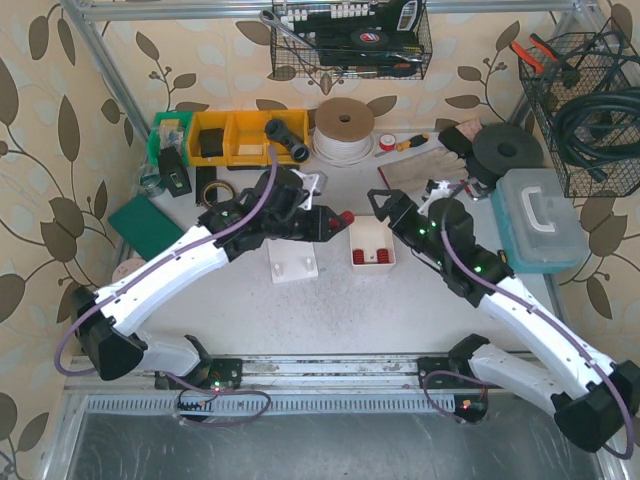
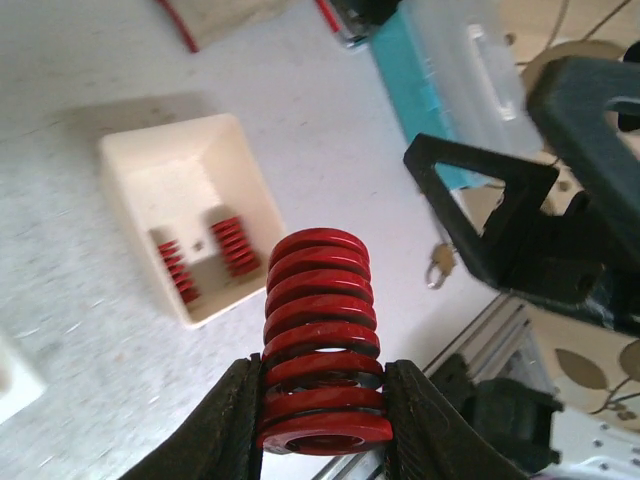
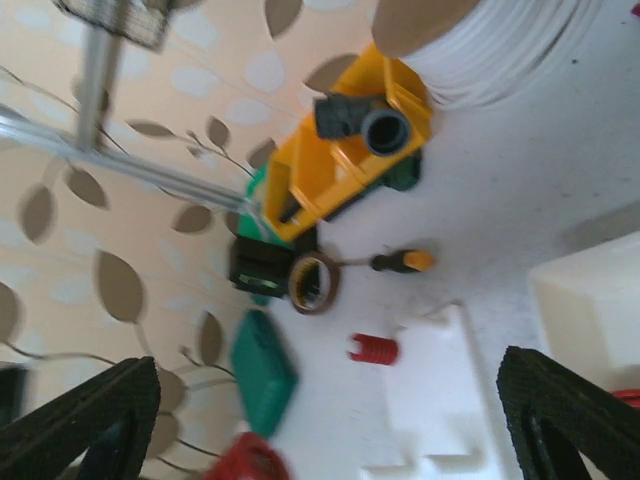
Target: Install the large spring
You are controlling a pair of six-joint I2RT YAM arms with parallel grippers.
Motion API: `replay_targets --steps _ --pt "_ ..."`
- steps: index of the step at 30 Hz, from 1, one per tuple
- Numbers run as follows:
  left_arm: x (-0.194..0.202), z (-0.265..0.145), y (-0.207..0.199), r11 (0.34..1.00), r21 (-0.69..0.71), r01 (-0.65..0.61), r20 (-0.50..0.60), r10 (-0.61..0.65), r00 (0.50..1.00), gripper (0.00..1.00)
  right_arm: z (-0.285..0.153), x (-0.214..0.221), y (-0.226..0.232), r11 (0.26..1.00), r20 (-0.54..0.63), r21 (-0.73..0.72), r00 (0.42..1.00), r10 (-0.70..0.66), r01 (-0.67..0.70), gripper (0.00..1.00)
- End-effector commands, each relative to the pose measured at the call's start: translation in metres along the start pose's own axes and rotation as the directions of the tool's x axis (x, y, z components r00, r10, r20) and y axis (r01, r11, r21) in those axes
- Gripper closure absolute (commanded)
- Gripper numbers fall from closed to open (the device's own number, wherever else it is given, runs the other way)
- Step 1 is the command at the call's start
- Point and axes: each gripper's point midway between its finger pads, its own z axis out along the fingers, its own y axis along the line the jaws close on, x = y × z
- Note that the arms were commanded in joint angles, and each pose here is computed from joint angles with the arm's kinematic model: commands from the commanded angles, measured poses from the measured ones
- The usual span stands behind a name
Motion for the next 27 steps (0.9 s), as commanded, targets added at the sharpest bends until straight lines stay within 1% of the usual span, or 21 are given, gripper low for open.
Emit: replay_targets --steps 1,5,8,12,16,20,23,24,25,27 --pt "0.024 -0.037 0.029 0.985 -0.147 -0.086 -0.110 0.070 0.992 1.00 0.016 0.027 -0.032 0.965 -0.145 0.087 0.962 -0.232 0.246 0.10" --pt "0.025 -0.061 0.051 0.959 -0.254 -0.125 -0.143 0.091 0.986 1.00 0.028 0.038 -0.046 0.946 -0.183 0.110 0.941 -0.283 0.306 0.12" --pt "0.024 -0.076 0.061 0.932 -0.322 -0.168 -0.172 0.117 0.978 1.00 0.034 0.045 -0.061 0.904 -0.196 0.168 0.913 -0.359 0.392 0.12" --pt "0.027 -0.083 0.069 0.902 -0.380 -0.206 -0.234 0.121 0.965 1.00 0.038 0.053 -0.071 0.861 -0.222 0.200 0.878 -0.425 0.467 0.12" --pt "0.032 -0.088 0.079 0.875 -0.439 -0.205 -0.271 0.088 0.959 1.00 0.042 0.059 -0.079 0.841 -0.231 0.190 0.856 -0.463 0.506 0.12" --pt "0.034 -0.095 0.088 0.847 -0.497 -0.189 -0.286 0.046 0.957 1.00 0.040 0.060 -0.076 0.842 -0.220 0.158 0.849 -0.480 0.516 0.11" --pt "0.036 -0.097 0.090 0.834 -0.522 -0.180 -0.305 0.015 0.952 1.00 0.037 0.060 -0.071 0.855 -0.191 0.129 0.859 -0.475 0.502 0.11" --pt "0.037 -0.098 0.091 0.830 -0.529 -0.176 -0.308 0.005 0.951 1.00 0.037 0.060 -0.069 0.865 -0.174 0.112 0.867 -0.467 0.488 0.10" --pt "0.037 -0.098 0.092 0.827 -0.535 -0.172 -0.309 -0.002 0.951 1.00 0.037 0.063 -0.071 0.873 -0.163 0.102 0.874 -0.459 0.477 0.01" --pt "0.038 -0.100 0.093 0.821 -0.545 -0.170 -0.311 -0.010 0.950 1.00 0.039 0.064 -0.071 0.878 -0.137 0.093 0.879 -0.456 0.470 0.00"
